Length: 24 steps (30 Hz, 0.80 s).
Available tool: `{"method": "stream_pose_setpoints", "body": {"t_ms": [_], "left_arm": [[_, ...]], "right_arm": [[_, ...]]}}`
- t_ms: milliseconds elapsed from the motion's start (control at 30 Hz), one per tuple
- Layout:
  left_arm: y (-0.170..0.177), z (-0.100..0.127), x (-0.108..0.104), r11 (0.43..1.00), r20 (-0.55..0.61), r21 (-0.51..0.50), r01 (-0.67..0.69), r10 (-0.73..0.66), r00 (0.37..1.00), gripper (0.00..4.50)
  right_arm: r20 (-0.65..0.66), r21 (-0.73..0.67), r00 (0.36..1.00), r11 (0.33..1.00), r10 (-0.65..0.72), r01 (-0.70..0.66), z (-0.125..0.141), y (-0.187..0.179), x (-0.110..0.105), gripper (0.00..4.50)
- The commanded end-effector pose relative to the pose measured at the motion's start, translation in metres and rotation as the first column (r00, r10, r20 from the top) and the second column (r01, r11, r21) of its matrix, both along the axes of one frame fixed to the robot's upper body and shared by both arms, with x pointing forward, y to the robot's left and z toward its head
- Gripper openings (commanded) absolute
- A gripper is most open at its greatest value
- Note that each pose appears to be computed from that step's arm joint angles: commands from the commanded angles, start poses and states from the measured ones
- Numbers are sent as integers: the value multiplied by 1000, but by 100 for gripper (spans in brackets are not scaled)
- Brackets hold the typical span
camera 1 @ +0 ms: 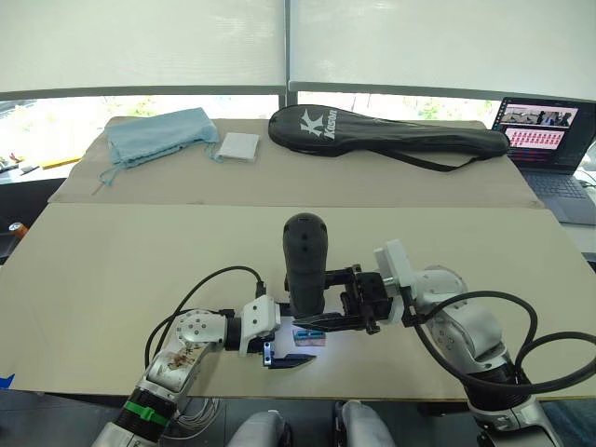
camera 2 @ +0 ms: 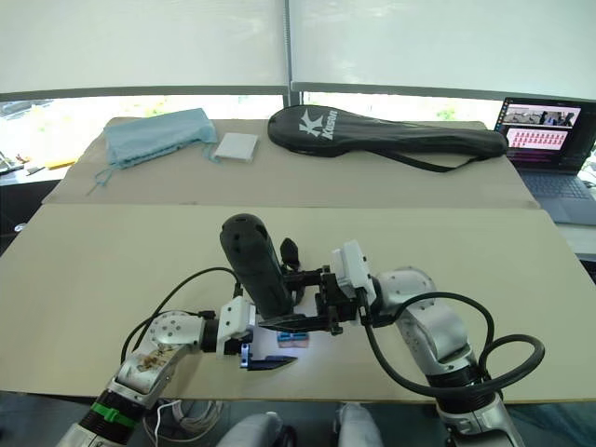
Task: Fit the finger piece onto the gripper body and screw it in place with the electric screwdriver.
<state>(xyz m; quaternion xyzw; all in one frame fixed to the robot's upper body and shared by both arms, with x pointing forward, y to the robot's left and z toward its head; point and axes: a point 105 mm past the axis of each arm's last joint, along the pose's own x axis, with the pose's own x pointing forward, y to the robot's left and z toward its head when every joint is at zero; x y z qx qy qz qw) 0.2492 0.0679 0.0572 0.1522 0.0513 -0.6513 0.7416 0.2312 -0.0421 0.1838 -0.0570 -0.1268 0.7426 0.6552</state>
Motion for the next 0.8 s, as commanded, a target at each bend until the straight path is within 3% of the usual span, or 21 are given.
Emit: {"method": "stream_pose_setpoints", "body": {"t_ms": [33,800], "left_arm": [[-2,-20,-10,999,-79,33,15,-12,997,440],[-2,-17,-9,999,-79,34,8,-5,997,440]], "right_arm": [[43,36,999,999,22,-24,11,3,-5,192],[35,48,999,998,41,-42,14,2,-6,192]]}}
